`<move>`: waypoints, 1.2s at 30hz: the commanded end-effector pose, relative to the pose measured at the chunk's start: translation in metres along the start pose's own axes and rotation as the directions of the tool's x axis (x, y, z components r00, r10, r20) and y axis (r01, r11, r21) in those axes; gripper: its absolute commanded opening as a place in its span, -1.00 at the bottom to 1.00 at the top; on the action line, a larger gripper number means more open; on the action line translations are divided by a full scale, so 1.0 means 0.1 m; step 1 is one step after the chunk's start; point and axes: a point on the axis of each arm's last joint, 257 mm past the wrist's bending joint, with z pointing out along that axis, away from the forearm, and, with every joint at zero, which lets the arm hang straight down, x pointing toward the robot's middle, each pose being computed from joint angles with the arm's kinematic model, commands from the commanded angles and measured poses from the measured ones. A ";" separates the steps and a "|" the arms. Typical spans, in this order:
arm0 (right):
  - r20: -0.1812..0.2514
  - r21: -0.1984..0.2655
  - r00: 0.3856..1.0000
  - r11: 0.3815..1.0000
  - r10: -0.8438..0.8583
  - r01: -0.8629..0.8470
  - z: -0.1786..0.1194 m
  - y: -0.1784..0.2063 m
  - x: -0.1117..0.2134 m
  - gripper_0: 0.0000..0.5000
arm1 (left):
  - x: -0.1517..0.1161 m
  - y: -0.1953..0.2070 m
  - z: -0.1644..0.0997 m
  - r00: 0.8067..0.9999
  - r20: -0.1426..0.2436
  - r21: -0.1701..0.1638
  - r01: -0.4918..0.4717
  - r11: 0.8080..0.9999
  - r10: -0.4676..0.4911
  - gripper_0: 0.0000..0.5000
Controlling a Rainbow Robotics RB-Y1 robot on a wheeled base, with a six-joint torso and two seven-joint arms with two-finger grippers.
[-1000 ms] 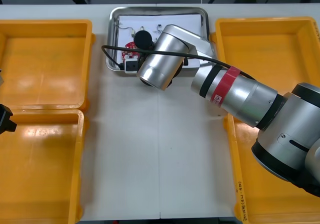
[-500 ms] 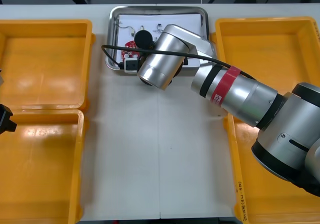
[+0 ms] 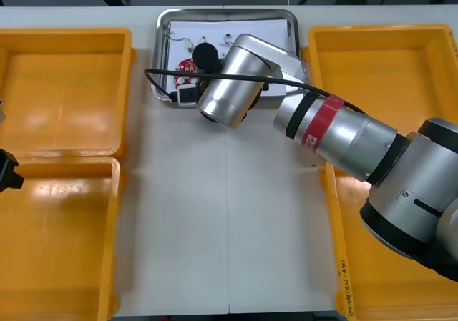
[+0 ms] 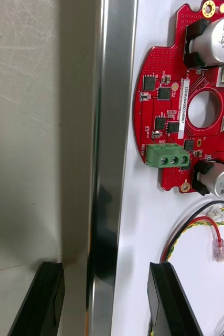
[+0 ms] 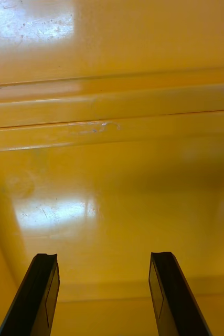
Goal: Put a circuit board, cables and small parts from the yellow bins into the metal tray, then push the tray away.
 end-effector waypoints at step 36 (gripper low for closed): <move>0.133 -0.181 0.991 0.984 0.028 -0.004 -1.30 -0.54 0.30 1.00 | 0.04 0.08 -0.01 0.999 0.002 -0.008 -0.034 0.999 0.034 1.00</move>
